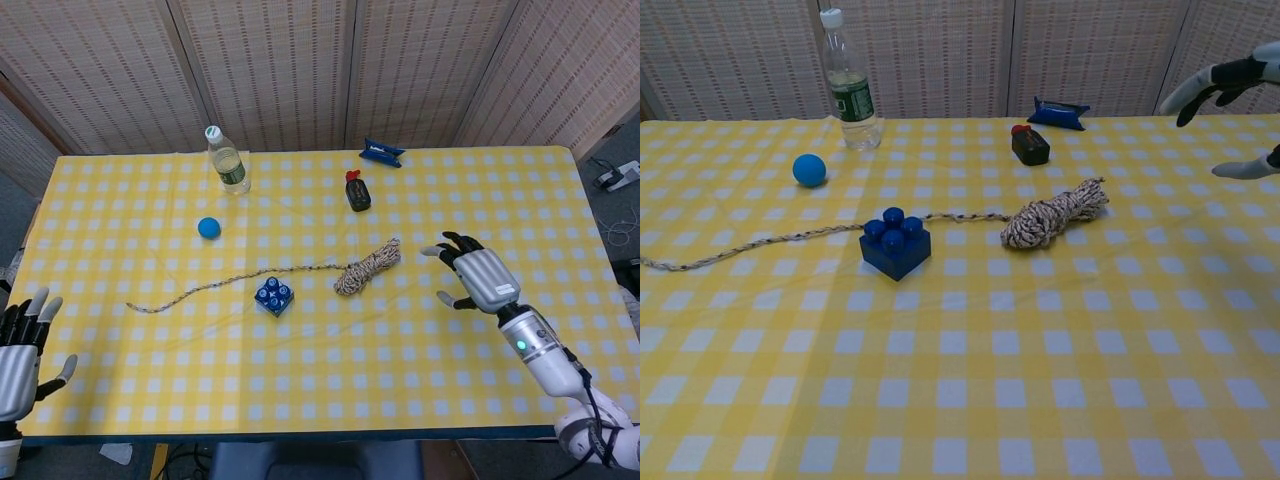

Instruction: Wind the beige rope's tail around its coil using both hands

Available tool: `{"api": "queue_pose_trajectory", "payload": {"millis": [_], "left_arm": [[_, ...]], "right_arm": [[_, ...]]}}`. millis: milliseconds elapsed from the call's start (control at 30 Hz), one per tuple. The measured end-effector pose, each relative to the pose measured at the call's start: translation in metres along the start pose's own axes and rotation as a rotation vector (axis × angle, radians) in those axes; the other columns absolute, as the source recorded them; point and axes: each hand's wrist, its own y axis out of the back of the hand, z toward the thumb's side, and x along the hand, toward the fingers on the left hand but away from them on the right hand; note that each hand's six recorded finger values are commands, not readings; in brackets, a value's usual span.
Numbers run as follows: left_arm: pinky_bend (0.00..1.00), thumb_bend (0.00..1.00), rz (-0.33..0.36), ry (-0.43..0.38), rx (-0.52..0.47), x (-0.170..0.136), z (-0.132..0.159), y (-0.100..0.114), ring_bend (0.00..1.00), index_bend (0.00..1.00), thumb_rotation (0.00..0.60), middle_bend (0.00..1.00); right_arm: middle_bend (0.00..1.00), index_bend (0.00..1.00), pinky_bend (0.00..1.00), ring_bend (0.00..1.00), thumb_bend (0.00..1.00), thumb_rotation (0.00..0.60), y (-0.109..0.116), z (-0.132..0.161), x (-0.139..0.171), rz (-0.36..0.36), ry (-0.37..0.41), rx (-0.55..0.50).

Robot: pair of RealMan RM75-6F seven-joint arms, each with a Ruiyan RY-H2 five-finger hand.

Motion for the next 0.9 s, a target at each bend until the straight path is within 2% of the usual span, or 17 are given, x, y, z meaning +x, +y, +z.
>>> {"api": "queue_pose_trajectory", "payload": {"millis": [200, 400, 667, 900], "left_arm": [[0.0, 0.33, -0.003, 0.012, -0.001, -0.004, -0.003, 0.0, 0.01, 0.06, 0.6, 0.0], [0.0, 0.33, -0.009, 0.022, 0.002, -0.004, -0.004, -0.001, 0.01, 0.06, 0.6, 0.0], [0.0, 0.33, -0.019, 0.026, 0.004, -0.004, -0.005, -0.004, 0.01, 0.08, 0.6, 0.0], [0.0, 0.33, -0.026, 0.044, 0.0, -0.007, -0.011, -0.006, 0.01, 0.08, 0.6, 0.0]], "right_arm": [[0.28, 0.23, 0.16, 0.09, 0.22, 0.6, -0.009, 0.024, -0.055, 0.047, 0.039, 0.094], [0.28, 0.23, 0.16, 0.09, 0.22, 0.6, -0.026, 0.036, -0.093, 0.076, 0.042, 0.171], [0.28, 0.24, 0.16, 0.09, 0.22, 0.6, -0.054, 0.049, -0.125, 0.124, 0.04, 0.228], [0.28, 0.27, 0.16, 0.09, 0.24, 0.6, -0.075, 0.063, -0.14, 0.16, 0.066, 0.332]]}}
